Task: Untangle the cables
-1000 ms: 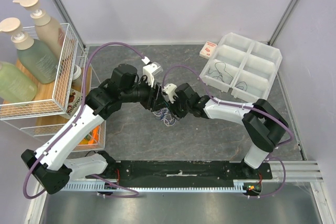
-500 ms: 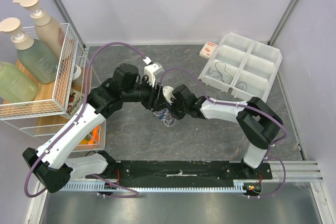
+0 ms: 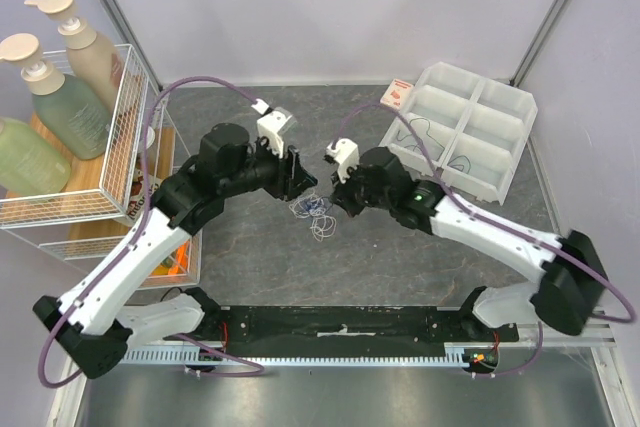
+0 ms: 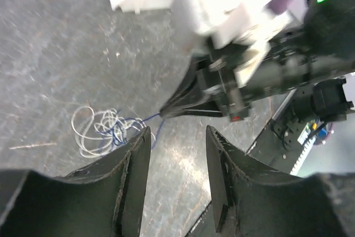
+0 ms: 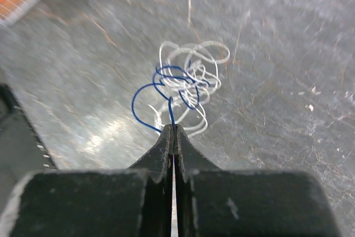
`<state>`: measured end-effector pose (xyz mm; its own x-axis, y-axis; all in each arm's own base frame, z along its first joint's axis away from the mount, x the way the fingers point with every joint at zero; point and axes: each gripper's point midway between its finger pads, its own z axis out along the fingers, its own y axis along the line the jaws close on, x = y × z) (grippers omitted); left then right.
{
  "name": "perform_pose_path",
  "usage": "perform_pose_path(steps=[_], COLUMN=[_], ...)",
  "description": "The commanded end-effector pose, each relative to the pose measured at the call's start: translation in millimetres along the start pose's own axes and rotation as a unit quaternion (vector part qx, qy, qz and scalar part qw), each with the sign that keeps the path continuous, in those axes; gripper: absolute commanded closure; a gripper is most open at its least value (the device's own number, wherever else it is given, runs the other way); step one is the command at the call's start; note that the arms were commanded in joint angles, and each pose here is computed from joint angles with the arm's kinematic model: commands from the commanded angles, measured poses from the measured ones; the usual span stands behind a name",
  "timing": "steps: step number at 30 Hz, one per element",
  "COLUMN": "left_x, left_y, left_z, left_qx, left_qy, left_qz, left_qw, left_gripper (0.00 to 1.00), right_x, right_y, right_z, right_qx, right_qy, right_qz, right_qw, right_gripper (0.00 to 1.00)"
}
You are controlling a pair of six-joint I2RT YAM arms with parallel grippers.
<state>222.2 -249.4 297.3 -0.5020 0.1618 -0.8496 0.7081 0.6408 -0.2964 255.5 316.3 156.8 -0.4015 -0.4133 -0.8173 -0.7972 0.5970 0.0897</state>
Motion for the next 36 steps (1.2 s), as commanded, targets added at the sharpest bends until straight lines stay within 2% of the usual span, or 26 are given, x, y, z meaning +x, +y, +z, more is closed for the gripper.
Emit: perform_pose_path(steps=[1, 5, 7, 10, 15, 18, 24, 28, 31, 33, 36], left_x=[-62.4, -75.1, -80.9, -87.1, -83.5, -77.6, -68.5, -63.4, -58.2, -59.7, -68.2], left_y=[-0.8, -7.9, -16.5, -30.3, -52.1, -52.8, -48.5, -51.5, -49.7, -48.7, -51.1], left_z=[-29.5, -39.0, -38.4, -32.1, -13.4, -10.4, -4.8, 2.9, 5.6, 9.8, 18.9], left_qx=[-0.021, 0.0, 0.024, 0.063, 0.136, 0.143, 0.139, 0.155, 0.154, 0.149, 0.15], left_qy=[-0.176, -0.257, -0.275, -0.265, -0.225, -0.218, -0.213, -0.199, -0.2, -0.206, -0.212], left_qz=[0.054, 0.062, 0.067, 0.076, 0.099, 0.106, 0.123, 0.129, 0.131, 0.131, 0.13], left_qw=[0.983, 0.964, 0.959, 0.959, 0.96, 0.96, 0.959, 0.959, 0.959, 0.958, 0.957], left_gripper=[0.47, 0.39, 0.38, 0.41, 0.55, 0.62, 0.67, 0.74, 0.74, 0.68, 0.66], right_x=[-43.6, -86.1, -107.8, -132.2, -148.4, -156.1, -165.0, -169.1, -170.3, -173.9, -176.0], right_y=[20.3, 25.8, 28.3, 33.7, 38.7, 39.9, 45.2, 44.1, 42.8, 49.1, 55.0], right_z=[-42.8, -79.1, -97.4, -119.6, -141.2, -153.3, -164.0, -168.1, -170.7, -172.0, -169.7], right_qx=[-0.032, -0.035, -0.037, -0.044, -0.052, -0.051, -0.062, -0.056, -0.053, -0.07, -0.087], right_qy=[-0.075, -0.14, -0.169, -0.195, -0.197, -0.208, -0.216, -0.218, -0.217, -0.218, -0.208], right_qz=[0.043, 0.049, 0.047, 0.03, -0.004, -0.012, -0.018, -0.02, -0.025, -0.029, -0.035], right_qw=[0.996, 0.988, 0.984, 0.979, 0.979, 0.977, 0.974, 0.974, 0.975, 0.973, 0.973], right_gripper=[1.0, 1.0, 1.0, 1.0, 1.0, 1.0, 1.0, 1.0, 1.0, 1.0, 1.0])
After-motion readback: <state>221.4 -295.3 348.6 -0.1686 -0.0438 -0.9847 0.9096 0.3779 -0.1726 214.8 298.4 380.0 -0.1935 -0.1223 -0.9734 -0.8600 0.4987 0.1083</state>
